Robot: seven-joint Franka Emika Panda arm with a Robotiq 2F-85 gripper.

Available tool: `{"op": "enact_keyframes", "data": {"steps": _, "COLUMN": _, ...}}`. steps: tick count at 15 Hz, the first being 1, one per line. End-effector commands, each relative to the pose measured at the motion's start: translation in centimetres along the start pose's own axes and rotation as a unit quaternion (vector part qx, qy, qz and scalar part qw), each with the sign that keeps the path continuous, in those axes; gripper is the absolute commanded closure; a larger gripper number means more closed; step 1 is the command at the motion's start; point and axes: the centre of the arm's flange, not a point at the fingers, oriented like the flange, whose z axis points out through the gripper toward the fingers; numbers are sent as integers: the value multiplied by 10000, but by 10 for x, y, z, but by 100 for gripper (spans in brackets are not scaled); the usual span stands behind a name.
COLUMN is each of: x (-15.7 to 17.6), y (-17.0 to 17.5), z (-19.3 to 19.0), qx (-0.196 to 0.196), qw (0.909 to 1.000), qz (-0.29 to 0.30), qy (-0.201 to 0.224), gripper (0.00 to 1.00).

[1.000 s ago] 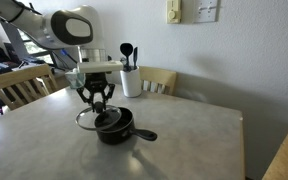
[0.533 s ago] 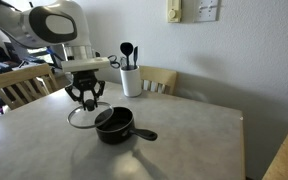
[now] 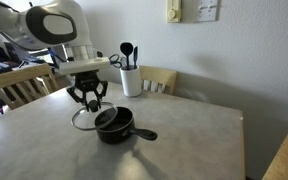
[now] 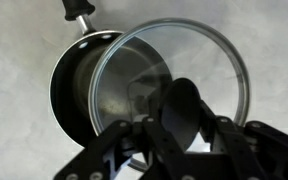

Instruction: Pick the lid on the table and put it on the pot

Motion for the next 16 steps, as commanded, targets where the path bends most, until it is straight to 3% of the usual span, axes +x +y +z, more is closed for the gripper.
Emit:
{"op": "enact_keyframes", "data": {"steps": 1, "x": -11, "y": -1, "z": -6, "qx": -210, "qw": 9998, "qz": 64, "qy": -8, "gripper": 85}}
{"op": "enact_keyframes", "data": {"steps": 5, "x": -6, "y": 5, "z": -1, "qx": -74, "qw": 9999, "qz": 69, "qy": 11, "gripper": 85}}
{"op": "enact_keyframes", "data": {"steps": 6, "x": -7, "y": 5, "z": -1, "qx": -73, "qw": 9999, "qz": 74, "qy": 12, "gripper": 60}}
{"op": "enact_keyframes", "data": {"steps": 10, "x": -6, "y": 5, "z": 2, "qx": -52, "qw": 10000, "qz": 66, "qy": 1, "gripper": 60}}
{"op": "enact_keyframes", "data": {"steps": 11, "x": -6, "y": 5, "z": 2, "qx": -52, "qw": 10000, "qz": 66, "qy": 1, "gripper": 85}}
{"op": "enact_keyframes", "data": {"steps": 16, "x": 5, "y": 31, "z": 22, "qx": -48, "qw": 10000, "qz": 74, "qy": 0, "gripper": 85}}
